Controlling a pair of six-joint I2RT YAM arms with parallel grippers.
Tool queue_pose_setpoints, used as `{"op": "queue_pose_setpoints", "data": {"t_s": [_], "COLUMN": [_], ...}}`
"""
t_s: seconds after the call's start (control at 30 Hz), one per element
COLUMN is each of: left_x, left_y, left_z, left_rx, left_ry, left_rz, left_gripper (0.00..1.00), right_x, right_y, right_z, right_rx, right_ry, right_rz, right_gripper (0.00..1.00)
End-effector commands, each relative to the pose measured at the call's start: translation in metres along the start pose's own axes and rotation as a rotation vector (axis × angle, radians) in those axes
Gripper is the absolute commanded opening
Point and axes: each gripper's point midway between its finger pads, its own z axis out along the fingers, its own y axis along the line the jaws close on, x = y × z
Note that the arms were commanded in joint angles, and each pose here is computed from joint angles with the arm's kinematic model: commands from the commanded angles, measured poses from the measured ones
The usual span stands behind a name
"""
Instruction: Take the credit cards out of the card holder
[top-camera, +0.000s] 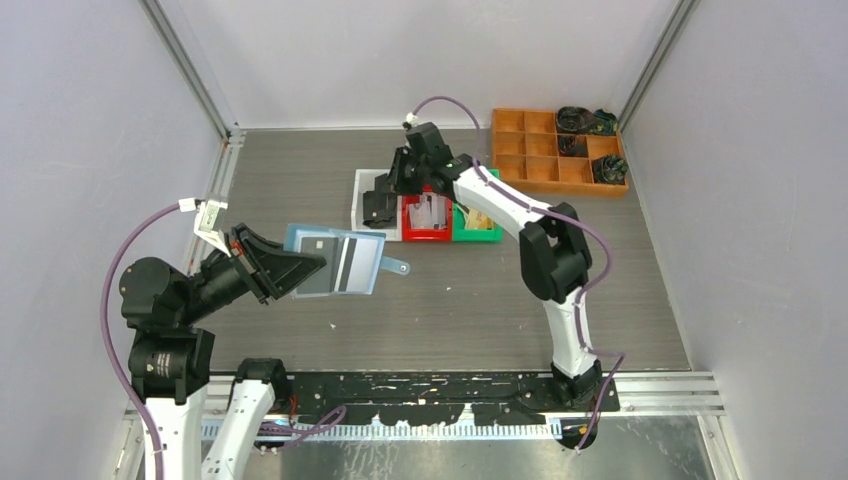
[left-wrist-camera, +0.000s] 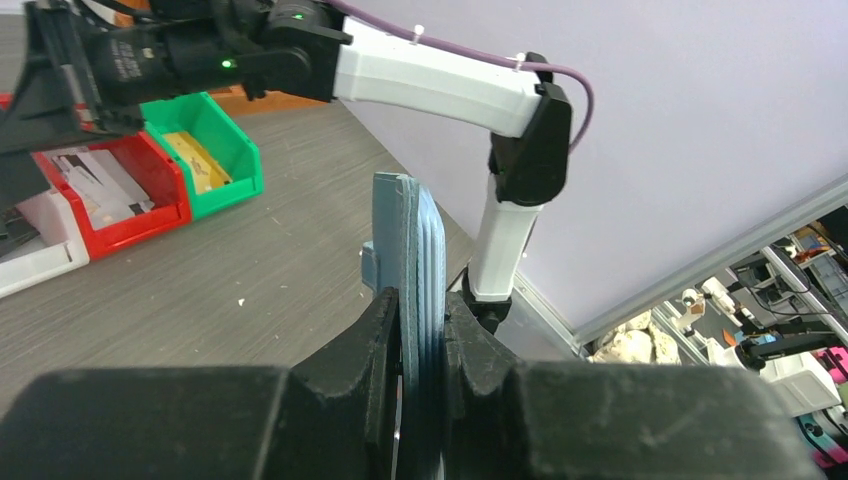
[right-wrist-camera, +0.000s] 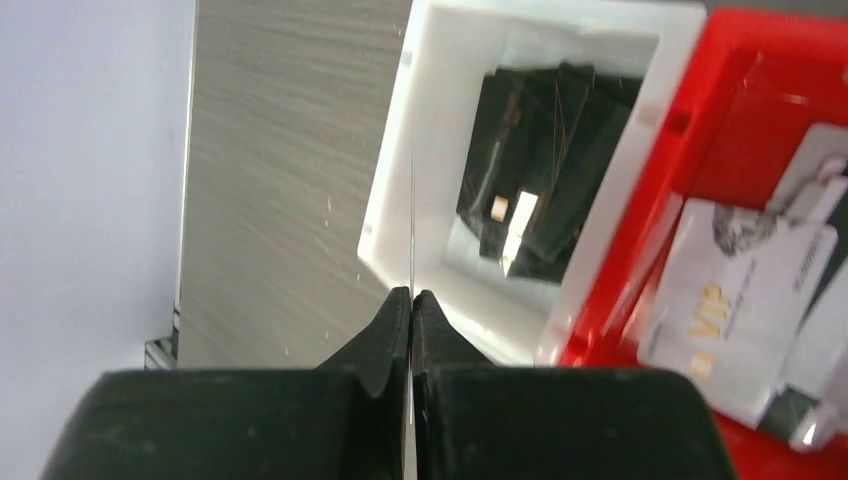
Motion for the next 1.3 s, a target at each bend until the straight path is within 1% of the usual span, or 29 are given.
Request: {"op": "queue_pose_setpoints", "data": {"t_s": [0.0,0.17,0.33,0.43,0.47,0.53,0.6,0.63,0.73,0.83,1.0,1.1,1.13,1.27], "left_x": [-0.007,-0.007,-0.007,-0.008,-0.008,-0.008,-0.009,-0.009,-0.011,-0.013,-0.017,-0.018,-0.019,-0.02], "left_y": [-0.015,-0.016,-0.015,-0.015,-0.015,-0.016,-0.017,-0.017,-0.019,-0.023,-0.025,-0.027,-0.028,-0.031], "left_z": [-0.002,-0.003,-0.002,-0.002,-0.002,-0.002,-0.002,-0.002,-0.002,-0.002,-0.002,-0.002,-0.003,-0.004], "left_rx": [0.053,0.058,0.058,0.058,0.058,0.06,0.062,0.062,0.067,0.073,0.077,0.081,0.081,0.084], "left_ry": [-0.027,-0.025,-0.028,-0.029,-0.03,-0.032,-0.033,-0.033,-0.034,-0.037,-0.044,-0.05,-0.052,-0.066], "left_rz": [0.077,0.077,0.078,0.072,0.07,0.071,0.073,0.073,0.076,0.085,0.071,0.074,0.075,0.081], "left_gripper": [0.0,0.0,0.0,0.0,0.0,0.0,0.0,0.0,0.0,0.0,0.0,0.0,0.0,0.0], "right_x": [-0.038,-0.036,-0.029,-0.024,-0.022,-0.022,-0.026,-0.027,-0.035,-0.045,-0.063,-0.066,-0.069,-0.052], "right_y": [0.019,0.008,0.004,0.004,0.006,0.011,0.017,0.02,0.04,0.058,0.087,0.105,0.116,0.129], "right_z": [0.014,0.05,0.07,0.076,0.077,0.075,0.068,0.063,0.043,0.016,-0.046,-0.095,-0.123,-0.195], "right_rx": [-0.039,-0.025,-0.026,-0.024,-0.026,-0.033,-0.039,-0.041,-0.082,-0.089,-0.137,-0.199,-0.239,-0.387], "right_ry": [-0.094,-0.075,-0.057,-0.053,-0.052,-0.058,-0.075,-0.084,-0.106,-0.134,-0.219,-0.269,-0.309,-0.398], "right_rz": [-0.03,-0.005,-0.001,-0.006,-0.009,-0.013,-0.027,-0.033,-0.056,-0.096,-0.091,-0.066,-0.059,-0.004], "right_gripper": [0.01,0.01,0.01,0.04,0.06,0.14,0.23,0.3,0.46,0.53,0.67,0.75,0.79,0.93]}}
